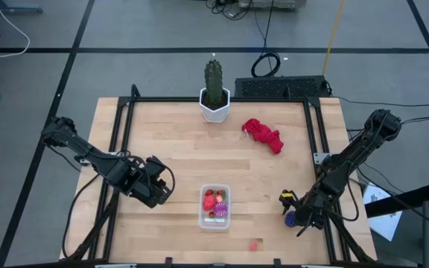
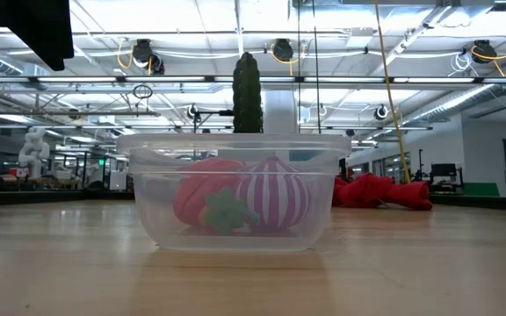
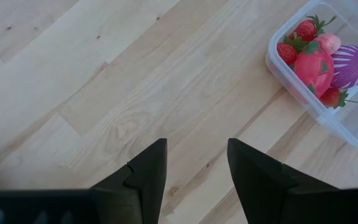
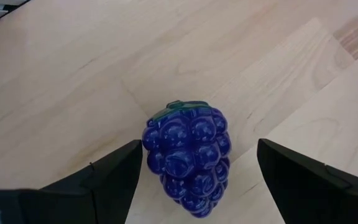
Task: Pick and placing Produce into tupperware
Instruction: Put the grapes into the transparent container
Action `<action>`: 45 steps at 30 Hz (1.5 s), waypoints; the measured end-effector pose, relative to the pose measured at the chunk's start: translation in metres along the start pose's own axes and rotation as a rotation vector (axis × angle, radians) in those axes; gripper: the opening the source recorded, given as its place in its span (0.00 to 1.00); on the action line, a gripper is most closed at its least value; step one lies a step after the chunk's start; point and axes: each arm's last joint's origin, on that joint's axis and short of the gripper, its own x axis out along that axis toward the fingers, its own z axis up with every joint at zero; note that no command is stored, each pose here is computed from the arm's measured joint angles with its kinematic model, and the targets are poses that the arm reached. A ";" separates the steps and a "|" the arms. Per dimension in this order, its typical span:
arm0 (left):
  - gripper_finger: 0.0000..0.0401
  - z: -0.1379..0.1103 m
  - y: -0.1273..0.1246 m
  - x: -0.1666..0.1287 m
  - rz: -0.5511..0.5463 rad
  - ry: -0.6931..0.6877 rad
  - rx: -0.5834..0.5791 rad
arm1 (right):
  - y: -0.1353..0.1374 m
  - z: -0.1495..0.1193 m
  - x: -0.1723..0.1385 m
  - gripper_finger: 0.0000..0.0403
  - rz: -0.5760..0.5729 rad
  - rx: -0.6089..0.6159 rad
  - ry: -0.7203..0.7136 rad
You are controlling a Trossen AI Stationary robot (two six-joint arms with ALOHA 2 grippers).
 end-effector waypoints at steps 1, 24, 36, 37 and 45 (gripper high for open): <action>0.44 0.000 0.000 0.000 0.000 0.000 0.000 | 0.000 0.000 0.000 0.77 0.000 0.000 -0.001; 0.44 0.000 0.000 0.000 -0.002 0.000 -0.002 | -0.001 -0.006 0.013 0.77 -0.054 0.033 0.027; 0.44 0.000 0.000 0.000 -0.001 0.000 -0.002 | -0.001 -0.007 0.013 0.77 -0.052 0.060 0.026; 0.44 0.000 0.000 0.000 -0.001 0.000 -0.001 | -0.001 -0.007 0.013 0.77 -0.051 0.069 0.026; 0.44 0.000 0.000 0.000 -0.002 0.000 -0.002 | -0.001 -0.007 0.013 0.77 -0.048 0.085 0.025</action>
